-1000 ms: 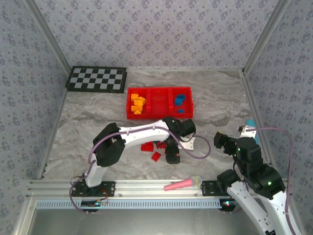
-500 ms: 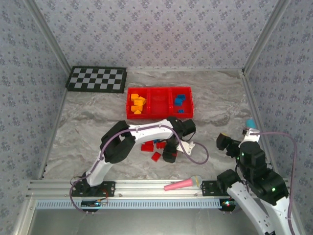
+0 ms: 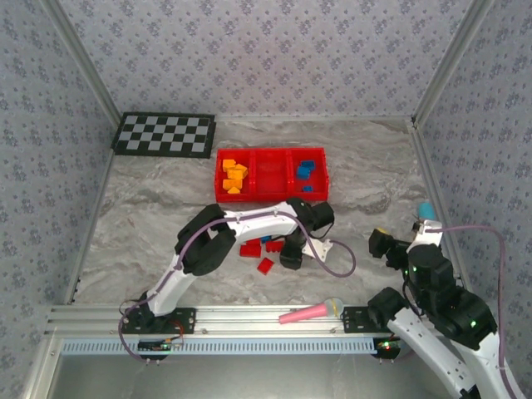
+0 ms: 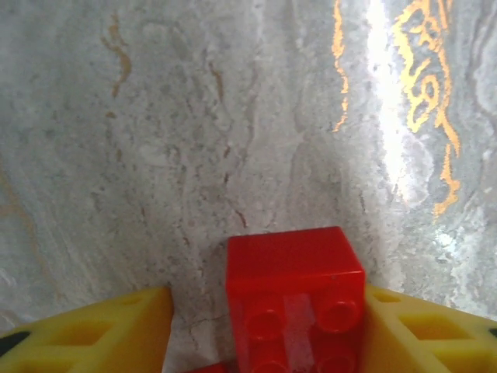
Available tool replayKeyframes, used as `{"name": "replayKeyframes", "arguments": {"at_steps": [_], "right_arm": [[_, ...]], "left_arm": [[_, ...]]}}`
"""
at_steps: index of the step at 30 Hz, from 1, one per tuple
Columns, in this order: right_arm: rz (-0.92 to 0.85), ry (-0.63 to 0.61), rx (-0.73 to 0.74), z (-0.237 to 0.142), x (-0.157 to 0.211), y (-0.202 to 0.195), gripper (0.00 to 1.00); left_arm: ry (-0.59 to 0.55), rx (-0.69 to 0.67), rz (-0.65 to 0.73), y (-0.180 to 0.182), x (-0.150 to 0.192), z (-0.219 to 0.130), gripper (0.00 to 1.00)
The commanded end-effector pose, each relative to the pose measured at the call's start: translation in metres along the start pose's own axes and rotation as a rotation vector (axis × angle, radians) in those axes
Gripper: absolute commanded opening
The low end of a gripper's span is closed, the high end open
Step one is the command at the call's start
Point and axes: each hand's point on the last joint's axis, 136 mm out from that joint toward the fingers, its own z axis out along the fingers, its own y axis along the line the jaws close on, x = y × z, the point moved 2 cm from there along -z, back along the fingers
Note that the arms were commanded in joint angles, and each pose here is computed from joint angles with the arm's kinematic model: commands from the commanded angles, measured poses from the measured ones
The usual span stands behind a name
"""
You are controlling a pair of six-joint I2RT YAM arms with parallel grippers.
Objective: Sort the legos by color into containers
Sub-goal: Pick up the lego from the middle-left of the table, then place the lego in the container.
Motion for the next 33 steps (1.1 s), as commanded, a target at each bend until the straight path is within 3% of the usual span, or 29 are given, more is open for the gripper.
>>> {"name": "replayKeyframes", "arguments": {"at_steps": [1, 3, 6, 16, 25, 30, 33], "right_arm": [[0.027, -0.035, 0.021, -0.009, -0.006, -0.009, 1.0], [0.029, -0.04, 0.02, -0.01, -0.007, -0.01, 1.0], [0.036, -0.048, 0.015, -0.012, -0.007, -0.012, 1.0], [0.044, -0.066, 0.018, -0.016, -0.009, -0.019, 1.0], [0.074, -0.097, 0.018, -0.023, -0.019, -0.023, 1.0], [0.064, -0.097, 0.005, -0.02, -0.019, -0.02, 1.0], [0.059, -0.099, -0.002, -0.02, -0.02, -0.019, 1.0]], "left_arm": [[-0.029, 0.046, 0.008, -0.005, -0.01, 0.008, 0.34], [-0.046, 0.037, 0.006, -0.003, -0.014, 0.005, 0.2], [-0.081, 0.012, -0.008, 0.001, -0.019, -0.001, 0.14], [-0.333, -0.195, -0.158, 0.037, -0.026, -0.077, 0.11], [-0.56, -0.398, -0.605, 0.117, 0.022, -0.156, 0.1], [-0.562, -0.527, -0.915, 0.172, 0.075, -0.176, 0.11], [-0.561, -0.511, -1.097, 0.2, 0.1, -0.176, 0.14]]}}
